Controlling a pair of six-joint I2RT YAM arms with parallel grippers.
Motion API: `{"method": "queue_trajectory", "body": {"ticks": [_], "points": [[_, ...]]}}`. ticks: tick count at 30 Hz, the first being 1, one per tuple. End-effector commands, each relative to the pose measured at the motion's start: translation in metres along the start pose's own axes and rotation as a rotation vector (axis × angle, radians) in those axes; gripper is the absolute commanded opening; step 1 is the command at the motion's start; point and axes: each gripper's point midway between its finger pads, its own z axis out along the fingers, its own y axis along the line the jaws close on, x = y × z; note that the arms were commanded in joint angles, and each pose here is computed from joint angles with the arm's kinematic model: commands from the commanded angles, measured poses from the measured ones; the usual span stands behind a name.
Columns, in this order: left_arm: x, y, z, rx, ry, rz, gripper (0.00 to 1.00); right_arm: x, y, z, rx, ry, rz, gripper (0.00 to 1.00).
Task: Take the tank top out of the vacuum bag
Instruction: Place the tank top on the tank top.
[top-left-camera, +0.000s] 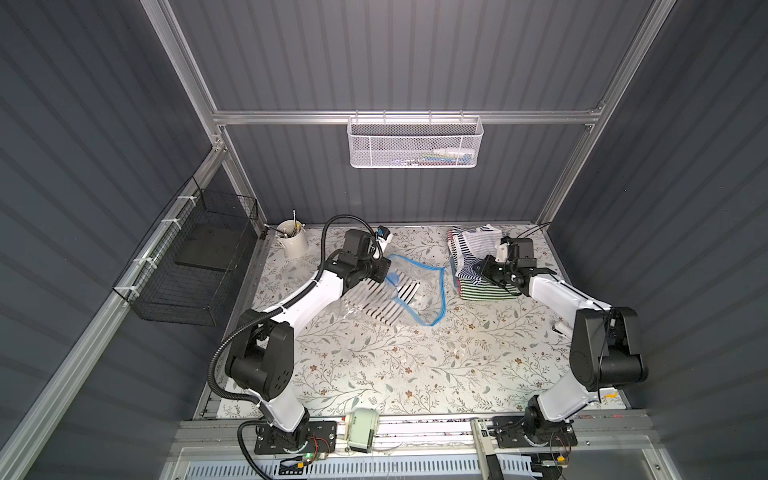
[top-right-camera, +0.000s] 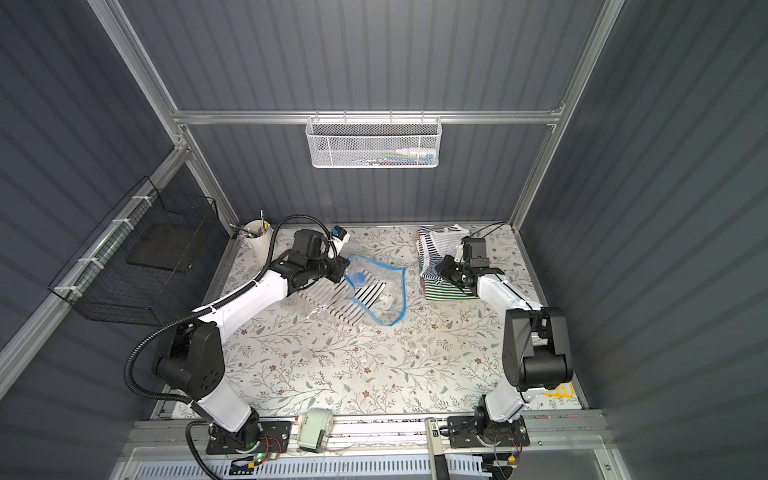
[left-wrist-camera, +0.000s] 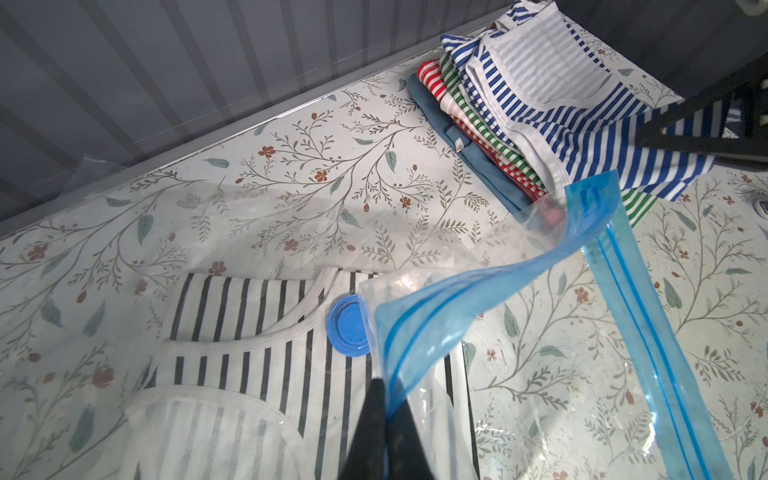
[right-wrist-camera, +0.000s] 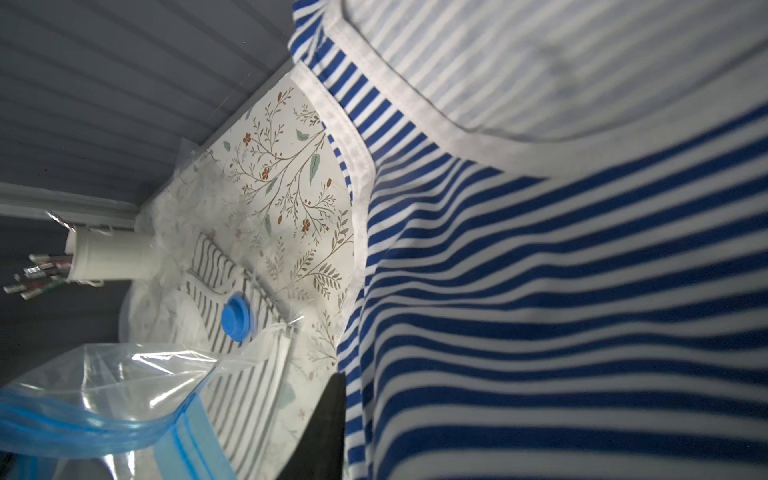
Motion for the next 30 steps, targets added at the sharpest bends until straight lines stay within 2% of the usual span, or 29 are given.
{"method": "queue_trajectory", "body": {"ticks": [1,8,13,15,19,23,27,30], "points": [[-0.005,-0.004,-0.007,0.012,-0.019,0.008,0.0,0.016,-0.003,-0.007,0.009,0.04,0.139,0.32],[-0.004,-0.007,-0.004,0.029,-0.014,0.0,0.0,0.046,0.001,-0.007,-0.091,0.122,0.351,0.34],[-0.005,-0.009,-0.004,0.04,-0.015,-0.006,0.0,0.061,-0.001,-0.012,-0.147,0.13,0.417,0.37],[-0.003,-0.009,-0.002,0.045,-0.012,-0.011,0.0,0.066,-0.002,-0.015,-0.145,0.139,0.413,0.4],[-0.004,-0.011,-0.003,0.051,-0.013,-0.011,0.0,0.074,0.002,-0.03,-0.16,0.138,0.375,0.4],[-0.004,-0.011,-0.002,0.052,-0.013,-0.014,0.0,0.053,0.009,-0.058,-0.127,0.012,0.254,0.43],[-0.005,-0.012,-0.001,0.059,-0.014,-0.015,0.0,0.026,0.023,-0.063,-0.119,-0.031,0.146,0.43],[-0.005,-0.013,-0.002,0.06,-0.014,-0.015,0.0,0.011,0.022,-0.041,-0.113,-0.028,0.147,0.32]]}}
